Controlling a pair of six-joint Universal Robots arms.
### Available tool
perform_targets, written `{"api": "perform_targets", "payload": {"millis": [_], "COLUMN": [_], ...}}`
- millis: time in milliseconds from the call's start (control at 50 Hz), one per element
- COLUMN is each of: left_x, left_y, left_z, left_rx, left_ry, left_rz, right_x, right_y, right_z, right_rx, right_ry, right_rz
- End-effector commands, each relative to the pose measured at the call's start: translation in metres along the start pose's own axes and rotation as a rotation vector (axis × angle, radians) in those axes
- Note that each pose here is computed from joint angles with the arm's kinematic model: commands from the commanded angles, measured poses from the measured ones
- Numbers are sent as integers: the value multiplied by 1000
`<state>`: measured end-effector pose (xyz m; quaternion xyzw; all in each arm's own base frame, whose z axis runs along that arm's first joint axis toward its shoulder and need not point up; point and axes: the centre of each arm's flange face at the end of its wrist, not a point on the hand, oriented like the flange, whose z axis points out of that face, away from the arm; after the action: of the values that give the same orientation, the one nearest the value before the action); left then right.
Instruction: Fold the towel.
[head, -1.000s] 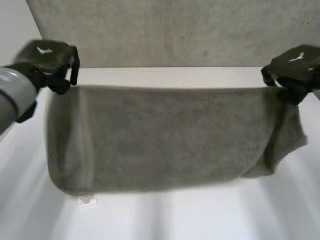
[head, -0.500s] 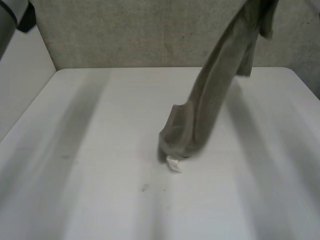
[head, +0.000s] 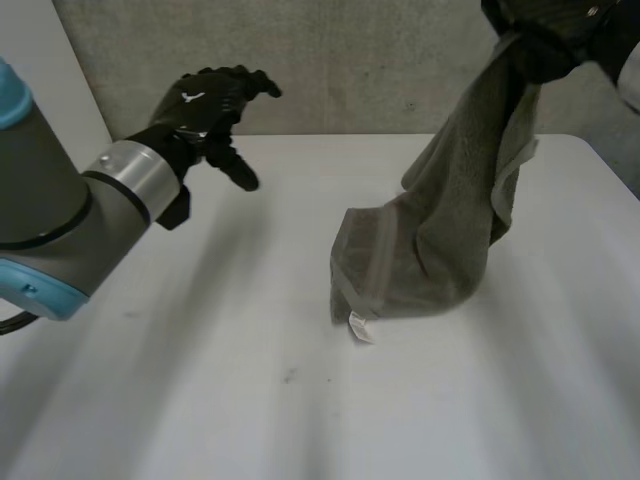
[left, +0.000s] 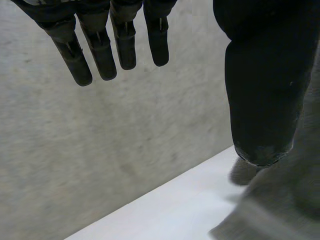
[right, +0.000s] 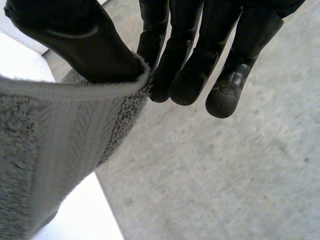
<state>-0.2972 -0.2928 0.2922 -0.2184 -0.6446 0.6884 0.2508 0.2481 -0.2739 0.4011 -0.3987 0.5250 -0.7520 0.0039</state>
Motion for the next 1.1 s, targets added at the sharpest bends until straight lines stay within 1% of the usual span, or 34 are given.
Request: {"api": "perform_targets", "payload": {"millis": [20, 40, 160, 200, 220, 260, 360, 480, 660, 680, 700, 740, 760, 800, 820, 840, 860, 900, 1020, 1060, 1080, 1100], "left_x": [26, 33, 46, 53, 53, 58, 61, 62, 75, 82, 82, 98, 98, 115, 115, 122, 122, 135, 145, 150, 151, 154], "left_y": [13, 19, 39, 53, 53, 65, 81, 86, 81, 83, 83, 89, 89, 94, 94, 97, 97, 102, 112, 117, 117, 120], "left_z": [9, 11, 17, 20, 20, 23, 29, 38, 52, 53, 53, 54, 54, 54, 54, 53, 53, 49, 44, 39, 38, 34], "left_rx": [4, -10, -56, -90, -91, -120, -145, -142, -109, -113, -113, -127, -127, -147, -147, -161, -161, -188, -235, -286, -286, -319], "left_ry": [89, 112, 159, 181, 181, 190, 194, 196, 239, 265, 265, 339, 339, 432, 433, 473, 474, 542, 611, 677, 678, 731], "left_rz": [-148, -167, -193, -223, -223, -270, -311, -319, -389, -398, -398, -404, -404, -407, -407, -410, -410, -423, -465, -490, -490, -499], "right_x": [6, 7, 10, 11, 11, 11, 11, 10, 0, -2, -2, -5, -5, -7, -7, -9, -9, -13, -16, -17, -17, -18], "right_y": [-34, -40, -55, -62, -62, -67, -74, -78, -75, -75, -75, -73, -73, -71, -71, -69, -69, -65, -62, -58, -58, -57], "right_z": [-24, -29, -44, -52, -52, -58, -67, -75, -84, -84, -84, -85, -85, -87, -87, -87, -87, -87, -87, -85, -84, -84], "right_rx": [86, 99, 133, 146, 146, 154, 168, 175, 175, 177, 177, 176, 176, 173, 173, 170, 170, 156, 153, 142, 142, 140], "right_ry": [9, 14, 35, 44, 44, 49, 57, 59, 16, 8, 8, -9, -9, -20, -20, -28, -28, -40, -47, -53, -53, -54], "right_rz": [-32, -38, -53, -59, -59, -63, -66, -66, -56, -55, -55, -52, -52, -49, -49, -46, -46, -41, -40, -37, -37, -37]}}
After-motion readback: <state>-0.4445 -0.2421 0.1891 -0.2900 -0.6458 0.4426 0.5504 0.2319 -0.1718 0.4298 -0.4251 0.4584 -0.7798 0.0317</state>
